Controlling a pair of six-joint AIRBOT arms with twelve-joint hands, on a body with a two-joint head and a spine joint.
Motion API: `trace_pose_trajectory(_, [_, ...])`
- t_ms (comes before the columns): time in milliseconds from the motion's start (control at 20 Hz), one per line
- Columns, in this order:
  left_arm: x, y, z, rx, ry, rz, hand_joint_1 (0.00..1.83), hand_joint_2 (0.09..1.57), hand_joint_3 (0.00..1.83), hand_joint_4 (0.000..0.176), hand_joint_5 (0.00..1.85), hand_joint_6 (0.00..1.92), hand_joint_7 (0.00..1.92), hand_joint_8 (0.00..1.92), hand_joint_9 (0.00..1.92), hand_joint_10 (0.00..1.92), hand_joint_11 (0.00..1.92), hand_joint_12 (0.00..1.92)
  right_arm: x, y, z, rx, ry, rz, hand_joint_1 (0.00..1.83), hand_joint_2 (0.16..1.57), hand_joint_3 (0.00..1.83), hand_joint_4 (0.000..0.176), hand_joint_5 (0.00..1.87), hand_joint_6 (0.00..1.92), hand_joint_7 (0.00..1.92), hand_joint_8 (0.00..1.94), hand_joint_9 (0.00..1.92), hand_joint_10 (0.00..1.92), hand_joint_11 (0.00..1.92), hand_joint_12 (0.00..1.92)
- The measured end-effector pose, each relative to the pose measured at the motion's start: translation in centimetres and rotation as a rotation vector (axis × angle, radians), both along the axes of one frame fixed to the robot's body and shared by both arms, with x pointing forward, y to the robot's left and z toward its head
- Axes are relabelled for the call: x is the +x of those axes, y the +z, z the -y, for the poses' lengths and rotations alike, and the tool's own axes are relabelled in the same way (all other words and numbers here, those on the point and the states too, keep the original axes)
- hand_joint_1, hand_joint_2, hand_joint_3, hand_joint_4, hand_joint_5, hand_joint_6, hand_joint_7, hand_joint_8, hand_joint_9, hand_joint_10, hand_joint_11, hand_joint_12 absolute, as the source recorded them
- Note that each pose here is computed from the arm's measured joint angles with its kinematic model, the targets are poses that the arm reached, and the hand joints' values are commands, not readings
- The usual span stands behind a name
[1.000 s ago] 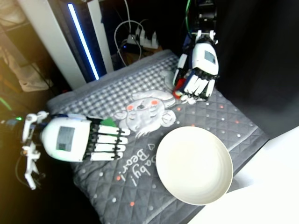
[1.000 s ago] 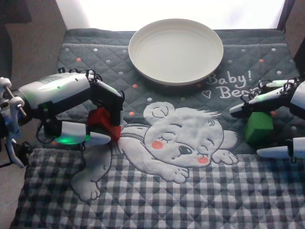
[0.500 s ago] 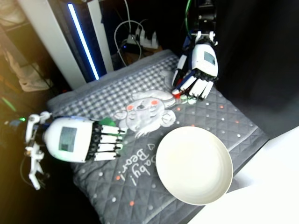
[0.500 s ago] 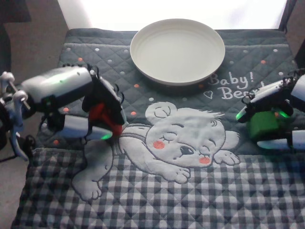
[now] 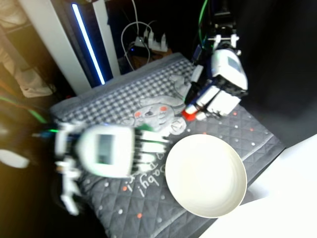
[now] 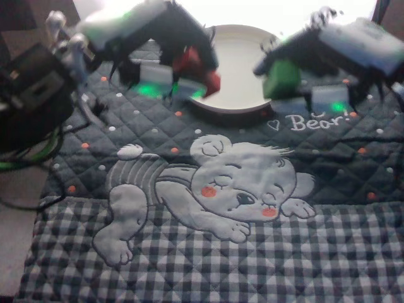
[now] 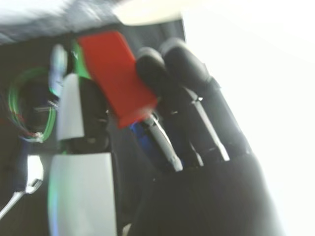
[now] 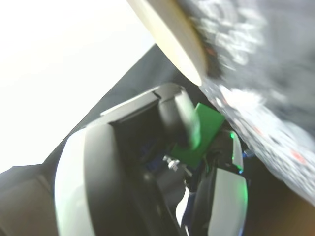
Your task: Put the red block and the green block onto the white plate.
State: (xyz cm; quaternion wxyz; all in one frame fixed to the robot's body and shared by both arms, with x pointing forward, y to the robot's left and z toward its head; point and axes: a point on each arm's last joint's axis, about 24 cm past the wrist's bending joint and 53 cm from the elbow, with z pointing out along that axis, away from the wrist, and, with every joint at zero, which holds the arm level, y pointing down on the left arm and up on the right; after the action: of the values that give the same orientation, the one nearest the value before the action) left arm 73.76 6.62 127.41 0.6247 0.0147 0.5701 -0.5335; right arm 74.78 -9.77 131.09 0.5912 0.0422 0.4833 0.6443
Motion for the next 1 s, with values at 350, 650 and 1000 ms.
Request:
trace_pose_trajectory(350, [6.2, -0.6, 1.3, 0.018, 0.110, -0.078, 1.28, 1.09, 0.01, 0.000, 0.90, 0.99, 1.12, 0.82, 1.07, 0.50, 0.92, 0.89, 6.0, 0.6, -0.7, -0.037, -0.124, -0.069, 0.85, 1.10, 0.00, 0.000, 0.63, 0.31, 0.56, 0.67, 0.52, 0.88, 0.35, 1.43])
trace_pose_trajectory(650, [2.5, -2.2, 0.7, 0.039, 0.049, -0.088, 1.00, 0.86, 0.00, 0.000, 0.43, 0.00, 0.45, 0.00, 0.56, 0.00, 0.34, 0.94, 2.2, 1.1, -4.1, -0.028, -0.002, -0.057, 0.53, 0.93, 0.00, 0.176, 0.09, 0.00, 0.13, 0.00, 0.10, 0.00, 0.00, 0.40])
trace_pose_trajectory(1000, [-4.8, -3.1, -6.1, -0.008, 0.033, -0.072, 1.07, 0.89, 0.00, 0.000, 0.45, 0.00, 0.42, 0.00, 0.49, 0.00, 0.24, 0.99, -5.8, -3.3, 0.6, 0.005, 0.099, -0.044, 0.64, 0.91, 0.01, 0.175, 0.18, 0.00, 0.19, 0.00, 0.08, 0.00, 0.00, 0.03])
